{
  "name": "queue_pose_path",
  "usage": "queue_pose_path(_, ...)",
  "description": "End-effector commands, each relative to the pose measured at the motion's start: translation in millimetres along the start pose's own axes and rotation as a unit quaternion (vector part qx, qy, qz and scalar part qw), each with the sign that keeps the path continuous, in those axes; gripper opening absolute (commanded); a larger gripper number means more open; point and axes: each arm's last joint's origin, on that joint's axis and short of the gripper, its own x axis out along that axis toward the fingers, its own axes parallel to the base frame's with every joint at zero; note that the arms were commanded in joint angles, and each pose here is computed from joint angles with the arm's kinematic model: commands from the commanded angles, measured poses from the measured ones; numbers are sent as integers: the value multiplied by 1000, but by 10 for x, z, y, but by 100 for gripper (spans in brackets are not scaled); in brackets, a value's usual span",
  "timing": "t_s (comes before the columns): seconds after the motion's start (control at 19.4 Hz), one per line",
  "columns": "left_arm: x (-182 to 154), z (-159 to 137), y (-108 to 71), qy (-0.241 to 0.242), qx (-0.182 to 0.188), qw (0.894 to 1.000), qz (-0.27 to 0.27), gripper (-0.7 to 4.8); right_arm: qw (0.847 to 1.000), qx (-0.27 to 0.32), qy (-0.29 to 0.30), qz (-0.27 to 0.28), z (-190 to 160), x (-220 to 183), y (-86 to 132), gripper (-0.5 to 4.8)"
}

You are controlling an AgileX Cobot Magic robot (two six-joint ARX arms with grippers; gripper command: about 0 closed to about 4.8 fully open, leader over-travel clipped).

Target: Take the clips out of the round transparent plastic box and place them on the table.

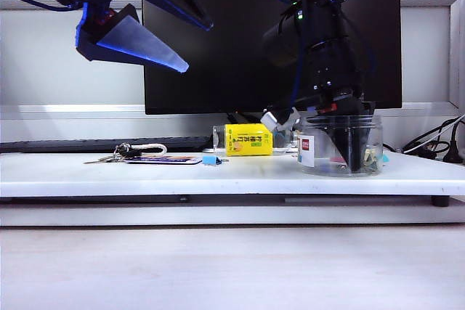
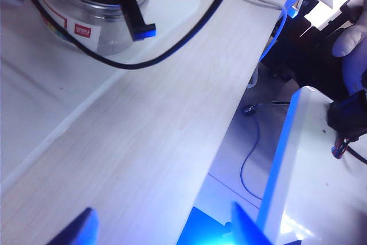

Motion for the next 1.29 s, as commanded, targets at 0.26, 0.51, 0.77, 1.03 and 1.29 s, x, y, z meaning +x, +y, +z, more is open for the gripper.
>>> queue_pose_path(0.26, -8, 30, -8, -10, 15, 1000, -2, 308, 1000, -3, 6, 8, 36, 96, 4, -1)
queue_pose_path(0.51, -8, 30, -8, -10, 15, 1000, -2, 308, 1000, 19, -17, 1, 38, -43, -25, -1)
queue_pose_path(0.77, -8, 31, -8, -11, 15, 1000, -2, 308, 997, 41, -60, -14, -75, -357, -40, -1)
queue_pose_path(1.03, -9, 29, -6, -10, 18, 1000, -2, 308, 992, 68, -107, -10, -255, -662, -13, -1)
queue_pose_path(1.29, -9, 10, -7, -1, 11, 1000, -2, 308, 987, 88, -128, -53, -475, -908, -62, -1)
